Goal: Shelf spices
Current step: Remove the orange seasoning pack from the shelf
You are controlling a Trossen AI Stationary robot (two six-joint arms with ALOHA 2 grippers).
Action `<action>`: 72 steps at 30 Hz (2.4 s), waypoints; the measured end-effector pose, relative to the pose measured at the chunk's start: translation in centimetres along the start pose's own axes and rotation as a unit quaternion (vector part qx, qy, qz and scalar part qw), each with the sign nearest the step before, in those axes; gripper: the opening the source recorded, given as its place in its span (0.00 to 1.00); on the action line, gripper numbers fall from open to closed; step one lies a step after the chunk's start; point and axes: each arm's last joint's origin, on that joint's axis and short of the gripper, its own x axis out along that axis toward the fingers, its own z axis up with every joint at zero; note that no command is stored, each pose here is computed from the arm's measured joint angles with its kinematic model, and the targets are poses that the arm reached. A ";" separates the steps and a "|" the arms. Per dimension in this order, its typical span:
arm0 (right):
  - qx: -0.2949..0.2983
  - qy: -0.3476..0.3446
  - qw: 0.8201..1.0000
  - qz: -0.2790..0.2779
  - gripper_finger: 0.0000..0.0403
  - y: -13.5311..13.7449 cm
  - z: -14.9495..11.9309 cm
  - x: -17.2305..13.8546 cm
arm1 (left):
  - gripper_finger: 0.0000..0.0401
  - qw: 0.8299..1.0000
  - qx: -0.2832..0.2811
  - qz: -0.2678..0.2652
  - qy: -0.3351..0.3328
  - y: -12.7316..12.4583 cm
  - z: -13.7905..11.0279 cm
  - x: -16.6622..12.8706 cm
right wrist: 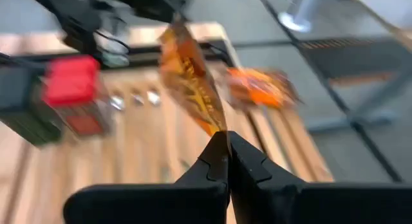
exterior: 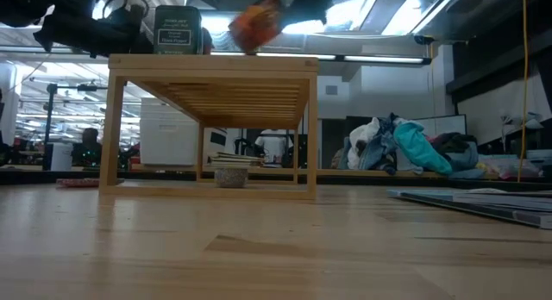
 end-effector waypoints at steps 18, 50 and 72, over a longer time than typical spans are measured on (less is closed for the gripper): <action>0.058 0.229 0.968 -0.082 0.00 0.6 -4.0 -8.7 | 0.00 0.995 0.014 0.022 0.092 0.5 -1.9 -0.2; 0.129 0.321 0.937 -0.044 0.00 2.8 -18.2 -10.7 | 0.00 0.991 0.002 0.030 0.127 0.6 -2.7 -0.3; 0.142 0.225 0.964 -0.026 0.00 3.5 -23.7 -5.3 | 0.00 0.982 -0.106 0.049 0.147 0.7 -3.2 -0.5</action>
